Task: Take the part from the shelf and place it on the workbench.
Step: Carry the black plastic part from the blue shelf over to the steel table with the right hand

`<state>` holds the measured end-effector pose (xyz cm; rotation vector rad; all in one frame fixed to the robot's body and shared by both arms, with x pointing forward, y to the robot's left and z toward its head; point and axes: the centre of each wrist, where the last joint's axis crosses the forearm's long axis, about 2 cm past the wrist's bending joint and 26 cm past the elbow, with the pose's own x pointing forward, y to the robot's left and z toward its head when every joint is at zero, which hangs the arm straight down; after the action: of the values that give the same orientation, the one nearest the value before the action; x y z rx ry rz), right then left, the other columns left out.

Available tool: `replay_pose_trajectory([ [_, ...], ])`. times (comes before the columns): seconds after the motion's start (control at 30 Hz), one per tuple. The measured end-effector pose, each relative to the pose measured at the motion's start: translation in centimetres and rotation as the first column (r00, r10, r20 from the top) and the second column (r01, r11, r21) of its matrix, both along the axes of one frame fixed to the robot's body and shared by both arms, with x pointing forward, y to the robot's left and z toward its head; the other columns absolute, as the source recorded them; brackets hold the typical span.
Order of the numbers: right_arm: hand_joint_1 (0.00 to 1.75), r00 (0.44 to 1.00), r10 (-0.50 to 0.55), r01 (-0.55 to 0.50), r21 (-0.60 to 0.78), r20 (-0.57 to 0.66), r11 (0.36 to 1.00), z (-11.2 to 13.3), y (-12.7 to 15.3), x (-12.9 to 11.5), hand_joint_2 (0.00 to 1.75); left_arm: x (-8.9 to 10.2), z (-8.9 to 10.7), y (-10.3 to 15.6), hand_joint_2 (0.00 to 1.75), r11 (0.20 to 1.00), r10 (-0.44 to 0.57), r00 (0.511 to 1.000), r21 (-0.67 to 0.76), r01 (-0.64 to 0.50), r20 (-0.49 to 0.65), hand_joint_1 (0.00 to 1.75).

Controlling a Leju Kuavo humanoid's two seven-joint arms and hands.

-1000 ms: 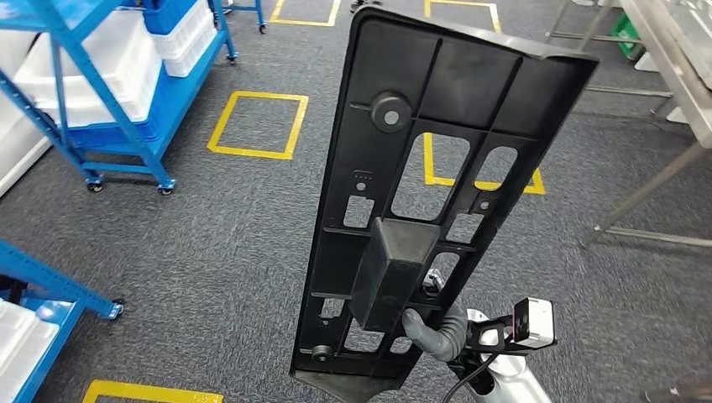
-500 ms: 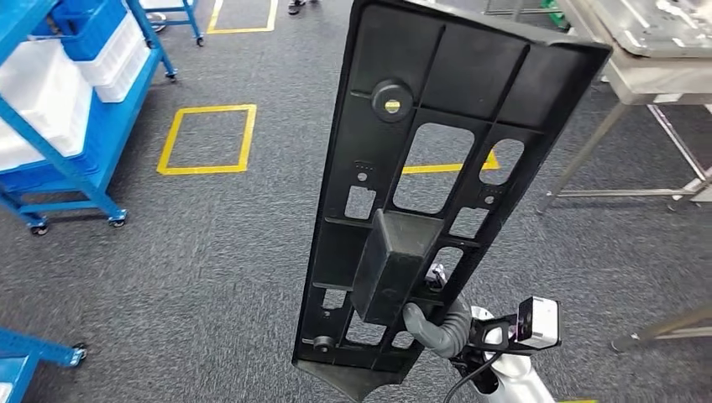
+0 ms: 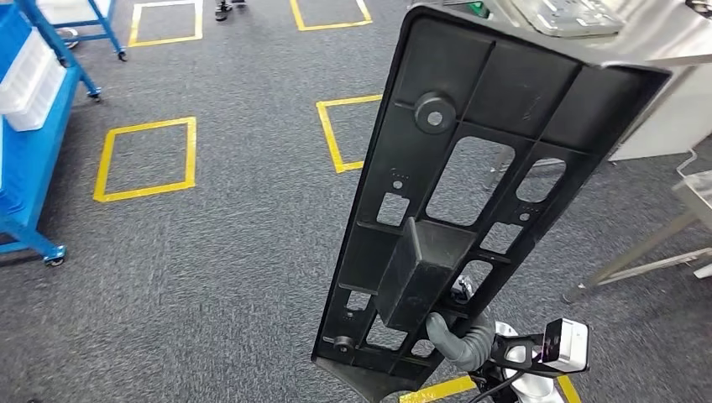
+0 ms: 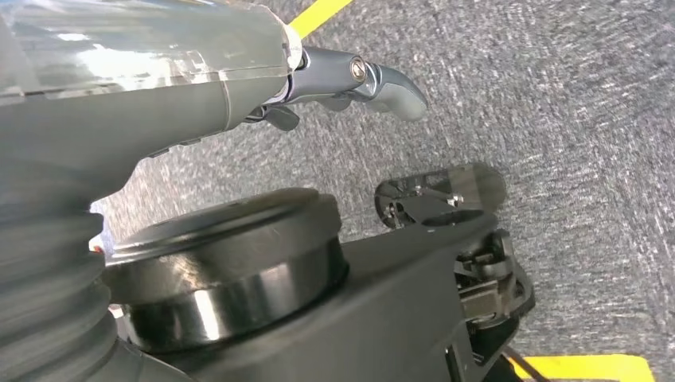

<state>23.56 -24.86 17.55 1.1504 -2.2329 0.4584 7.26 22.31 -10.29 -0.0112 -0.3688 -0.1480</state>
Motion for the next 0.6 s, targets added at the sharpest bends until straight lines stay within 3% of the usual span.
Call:
replay_pose_trajectory([
  [0.2, 1.75, 1.000, -0.011, 0.012, -0.008, 0.006, 1.000, 0.0, -0.3, -0.4, 1.75, 0.2, 0.1, -0.1, 1.75, 1.000, -0.004, 1.000, -0.004, 0.004, 0.004, 0.00],
  [0.6, 1.75, 0.998, -0.070, 0.069, -0.034, -0.008, 0.997, -0.7, -0.6, -3.5, 1.75, -0.5, -0.1, -0.2, 1.75, 1.000, -0.008, 1.000, -0.013, 0.008, -0.007, 0.00],
])
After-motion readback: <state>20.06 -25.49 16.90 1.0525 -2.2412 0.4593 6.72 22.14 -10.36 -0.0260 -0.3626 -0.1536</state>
